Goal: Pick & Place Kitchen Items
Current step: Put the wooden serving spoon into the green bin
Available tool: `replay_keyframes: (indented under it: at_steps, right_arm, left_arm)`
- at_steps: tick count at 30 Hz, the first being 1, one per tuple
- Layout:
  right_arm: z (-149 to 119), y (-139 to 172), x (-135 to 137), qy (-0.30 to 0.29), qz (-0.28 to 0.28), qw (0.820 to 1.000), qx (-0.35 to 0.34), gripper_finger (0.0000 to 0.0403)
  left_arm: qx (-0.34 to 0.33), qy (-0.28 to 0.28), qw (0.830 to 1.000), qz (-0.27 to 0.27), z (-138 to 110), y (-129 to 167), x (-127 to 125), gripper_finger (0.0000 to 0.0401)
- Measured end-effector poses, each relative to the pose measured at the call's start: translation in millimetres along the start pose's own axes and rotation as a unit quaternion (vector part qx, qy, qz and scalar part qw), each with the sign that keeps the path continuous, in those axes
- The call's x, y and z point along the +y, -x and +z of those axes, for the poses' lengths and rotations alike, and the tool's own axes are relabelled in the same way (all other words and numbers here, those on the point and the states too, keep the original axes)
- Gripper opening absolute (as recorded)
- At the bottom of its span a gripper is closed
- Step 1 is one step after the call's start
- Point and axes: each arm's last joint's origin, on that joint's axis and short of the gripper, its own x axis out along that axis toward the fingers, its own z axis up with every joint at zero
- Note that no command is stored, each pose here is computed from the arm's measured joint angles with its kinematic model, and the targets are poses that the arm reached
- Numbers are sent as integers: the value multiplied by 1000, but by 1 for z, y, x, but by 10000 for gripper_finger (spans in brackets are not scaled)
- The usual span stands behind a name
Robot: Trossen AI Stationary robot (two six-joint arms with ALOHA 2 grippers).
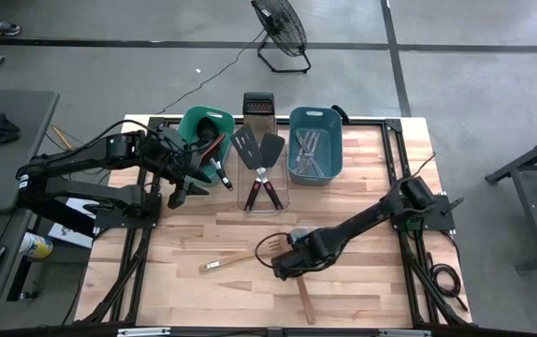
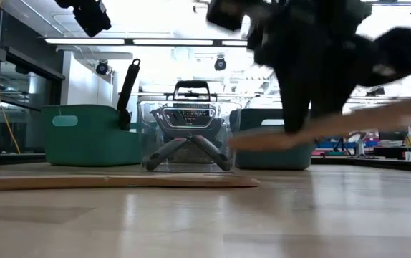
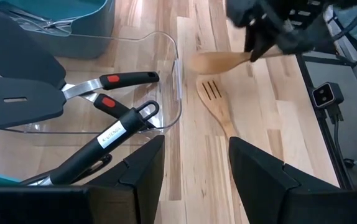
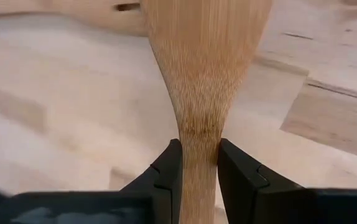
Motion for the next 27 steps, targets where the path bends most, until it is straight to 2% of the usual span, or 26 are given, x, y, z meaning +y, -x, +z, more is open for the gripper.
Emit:
replay_keyframes:
  at_steps: [8,15,20,27]
  right_arm:
    - [-18,59,-4,50,96,991,-78,70]
    - [-16,99,-9,73,165,963,-201,70]
    - [-3,120,-5,93,199,926,-306,70]
    - [26,147,13,150,222,852,-449,70]
  left_arm:
    - [-1,5,1000,0,0,0,0,177]
    - [-34,31,999,-6,7,0,0,177]
    - [-82,40,995,-38,17,1,-2,177]
    - [-142,40,984,-104,35,-4,-4,177]
